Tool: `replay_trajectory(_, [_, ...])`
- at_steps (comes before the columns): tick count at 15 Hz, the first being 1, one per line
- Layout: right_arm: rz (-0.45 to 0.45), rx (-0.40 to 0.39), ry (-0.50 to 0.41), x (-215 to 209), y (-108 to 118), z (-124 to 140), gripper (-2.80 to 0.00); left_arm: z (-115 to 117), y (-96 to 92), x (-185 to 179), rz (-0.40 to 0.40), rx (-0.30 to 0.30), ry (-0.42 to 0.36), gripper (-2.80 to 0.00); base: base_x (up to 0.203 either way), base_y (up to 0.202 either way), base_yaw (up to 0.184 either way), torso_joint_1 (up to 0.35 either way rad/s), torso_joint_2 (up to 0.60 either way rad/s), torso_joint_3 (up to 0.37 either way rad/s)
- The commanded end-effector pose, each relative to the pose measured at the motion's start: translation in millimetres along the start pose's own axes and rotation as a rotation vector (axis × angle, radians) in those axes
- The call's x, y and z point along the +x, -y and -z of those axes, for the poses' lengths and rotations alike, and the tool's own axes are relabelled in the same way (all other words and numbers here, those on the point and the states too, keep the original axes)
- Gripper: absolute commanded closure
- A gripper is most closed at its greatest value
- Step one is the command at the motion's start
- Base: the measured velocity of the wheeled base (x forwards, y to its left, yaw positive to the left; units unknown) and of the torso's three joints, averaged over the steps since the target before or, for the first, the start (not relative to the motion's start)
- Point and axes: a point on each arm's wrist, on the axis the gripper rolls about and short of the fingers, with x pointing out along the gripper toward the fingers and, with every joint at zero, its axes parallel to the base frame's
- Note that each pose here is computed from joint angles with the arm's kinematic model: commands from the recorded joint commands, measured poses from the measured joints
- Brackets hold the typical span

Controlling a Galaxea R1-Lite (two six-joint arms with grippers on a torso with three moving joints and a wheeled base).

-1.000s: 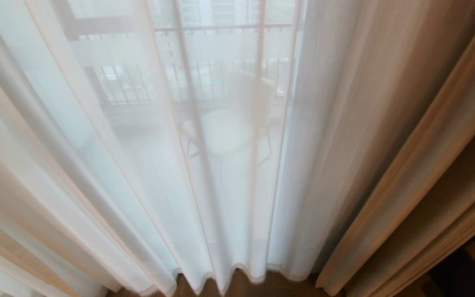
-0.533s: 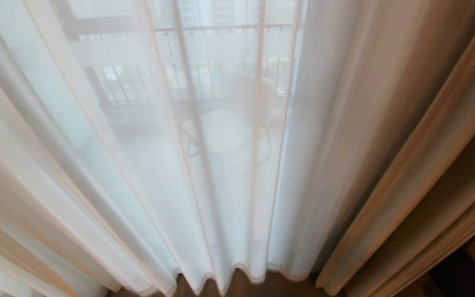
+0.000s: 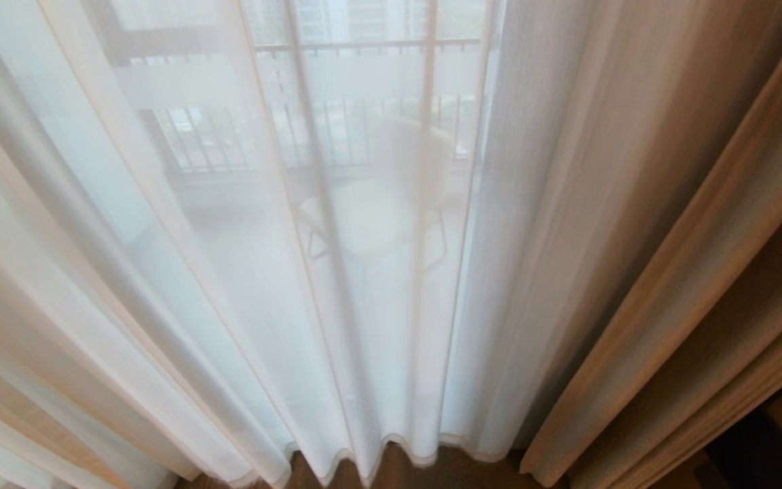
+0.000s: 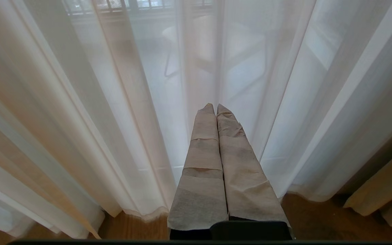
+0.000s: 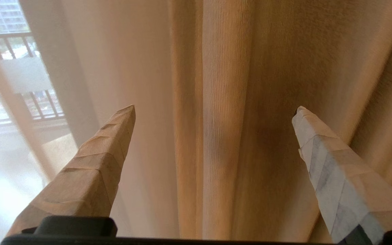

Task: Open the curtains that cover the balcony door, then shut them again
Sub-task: Close the outer curtains on both sides

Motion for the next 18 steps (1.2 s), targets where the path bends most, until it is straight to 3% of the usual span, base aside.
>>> replay_trajectory(1, [0.01, 0.001, -0.035, 32.8, 3.0, 10.8, -2.8, 0.0, 0.0, -0.1, 0.0, 0.0, 0.001, 0.0, 0.0, 0.0, 0.0, 0.0, 0.0, 0.0])
replay_trajectory(9, [0.01, 0.01, 0.008, 95.0, 5.5, 17.6, -2.8, 0.0, 0.0, -0.1, 0.0, 0.0, 0.001, 0.0, 0.0, 0.0, 0.0, 0.0, 0.0, 0.0])
replay_trajectory(18, [0.03, 0.003, 0.021, 124.3, 13.0, 23.1, -2.8, 0.0, 0.0, -0.1, 0.0, 0.0, 0.001, 0.0, 0.0, 0.0, 0.0, 0.0, 0.0, 0.0])
